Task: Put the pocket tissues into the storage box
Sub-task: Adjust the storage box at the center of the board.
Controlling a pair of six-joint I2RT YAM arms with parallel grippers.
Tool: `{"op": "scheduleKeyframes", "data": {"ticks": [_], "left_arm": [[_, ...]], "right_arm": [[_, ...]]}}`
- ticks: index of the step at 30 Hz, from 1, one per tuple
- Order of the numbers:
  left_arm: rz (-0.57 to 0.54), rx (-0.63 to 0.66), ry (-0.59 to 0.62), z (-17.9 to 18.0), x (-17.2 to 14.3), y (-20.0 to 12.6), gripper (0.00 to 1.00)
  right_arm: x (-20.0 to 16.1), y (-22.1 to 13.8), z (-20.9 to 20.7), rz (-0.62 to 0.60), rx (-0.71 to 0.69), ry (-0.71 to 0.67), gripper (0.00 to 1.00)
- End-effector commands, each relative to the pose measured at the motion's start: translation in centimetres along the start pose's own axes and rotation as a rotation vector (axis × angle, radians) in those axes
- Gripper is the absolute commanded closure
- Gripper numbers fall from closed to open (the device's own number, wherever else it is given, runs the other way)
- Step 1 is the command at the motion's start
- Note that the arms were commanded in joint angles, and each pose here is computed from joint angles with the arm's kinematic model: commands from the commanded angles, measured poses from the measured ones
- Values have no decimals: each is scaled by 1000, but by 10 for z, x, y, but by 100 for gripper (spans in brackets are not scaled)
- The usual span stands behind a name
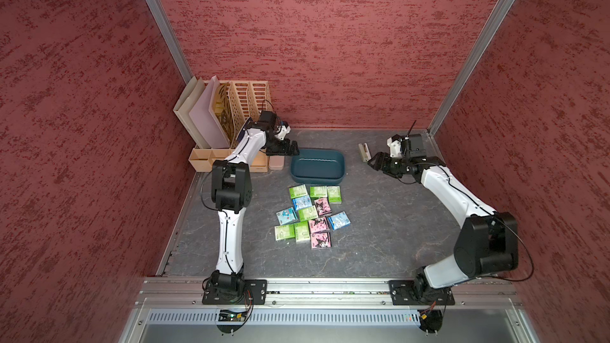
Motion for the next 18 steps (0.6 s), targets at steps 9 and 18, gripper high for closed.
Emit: {"op": "scheduleKeyframes", "data": {"ticks": [9, 18], "left_arm": [[-370, -409, -235, -35, -20, -99, 0], [-431, -481, -243, -42, -74, -85, 0]], "right_arm": [[-72, 30, 41, 81, 154, -76, 37], [-95, 97, 63, 205, 184, -60, 44]]}}
Point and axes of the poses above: each gripper's point midway between its finger pads, its own y axis out along the fingers, its own z axis along the line the jaws close on, x = y × z, the point moved 5 cm from there along -y, back along the fingers, and after that the axes turned 6 degrees about -y, right-handed, at the moved point
